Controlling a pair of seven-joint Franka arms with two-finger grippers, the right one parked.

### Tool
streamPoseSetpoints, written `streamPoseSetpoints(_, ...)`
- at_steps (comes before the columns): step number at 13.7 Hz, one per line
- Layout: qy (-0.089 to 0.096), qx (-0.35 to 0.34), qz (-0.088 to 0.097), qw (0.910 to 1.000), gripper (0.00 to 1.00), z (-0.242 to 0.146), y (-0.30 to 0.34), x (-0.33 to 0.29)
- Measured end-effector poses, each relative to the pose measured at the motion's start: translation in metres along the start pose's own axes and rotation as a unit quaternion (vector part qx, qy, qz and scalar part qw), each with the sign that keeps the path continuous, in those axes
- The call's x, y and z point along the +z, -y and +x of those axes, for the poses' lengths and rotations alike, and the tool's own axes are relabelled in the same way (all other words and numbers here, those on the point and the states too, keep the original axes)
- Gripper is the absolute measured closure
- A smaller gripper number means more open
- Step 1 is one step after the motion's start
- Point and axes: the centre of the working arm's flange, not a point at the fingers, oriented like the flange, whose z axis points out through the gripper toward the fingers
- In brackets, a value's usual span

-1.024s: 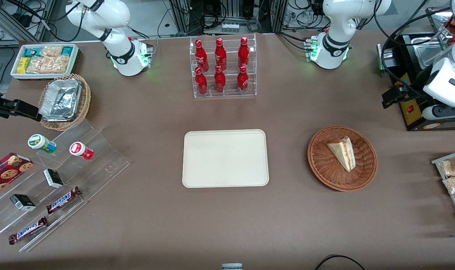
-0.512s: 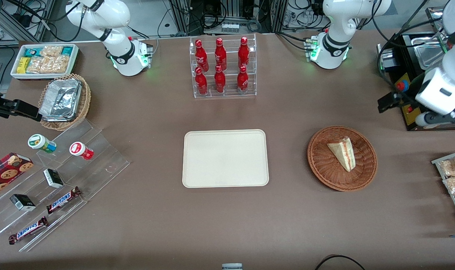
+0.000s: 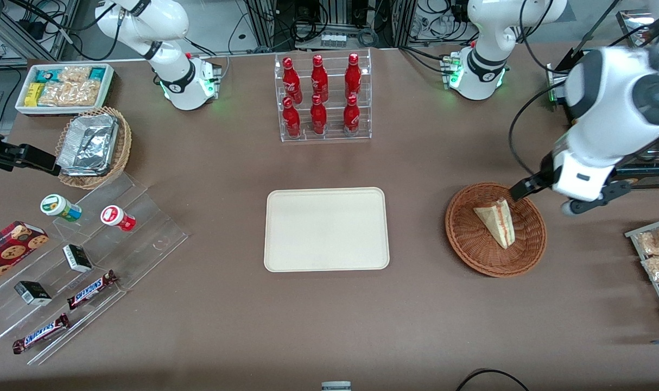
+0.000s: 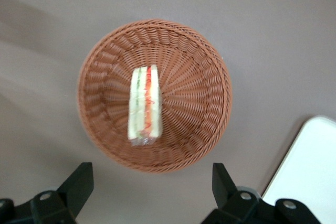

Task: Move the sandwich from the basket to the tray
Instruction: 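Lower the left gripper and close it on the sandwich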

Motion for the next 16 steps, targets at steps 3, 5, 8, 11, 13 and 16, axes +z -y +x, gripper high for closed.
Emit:
streamPoseSetpoints(3, 0.005, -0.034, 0.002, 0.9994, 0.00, -0.004, 0.000, 0.040)
streamPoseSetpoints(5, 0.013, -0.043, 0.010, 0.9989, 0.00, 0.000, -0.001, 0.065)
streamPoseSetpoints(8, 0.027, -0.052, 0.022, 0.9980, 0.00, 0.005, -0.004, 0.115)
streamPoseSetpoints(11, 0.038, -0.032, 0.058, 0.9971, 0.00, 0.007, -0.002, 0.162)
streamPoseSetpoints(13, 0.040, -0.018, 0.077, 0.9961, 0.00, 0.006, 0.000, 0.179)
streamPoseSetpoints(16, 0.040, -0.012, 0.084, 0.9956, 0.00, 0.006, 0.000, 0.184)
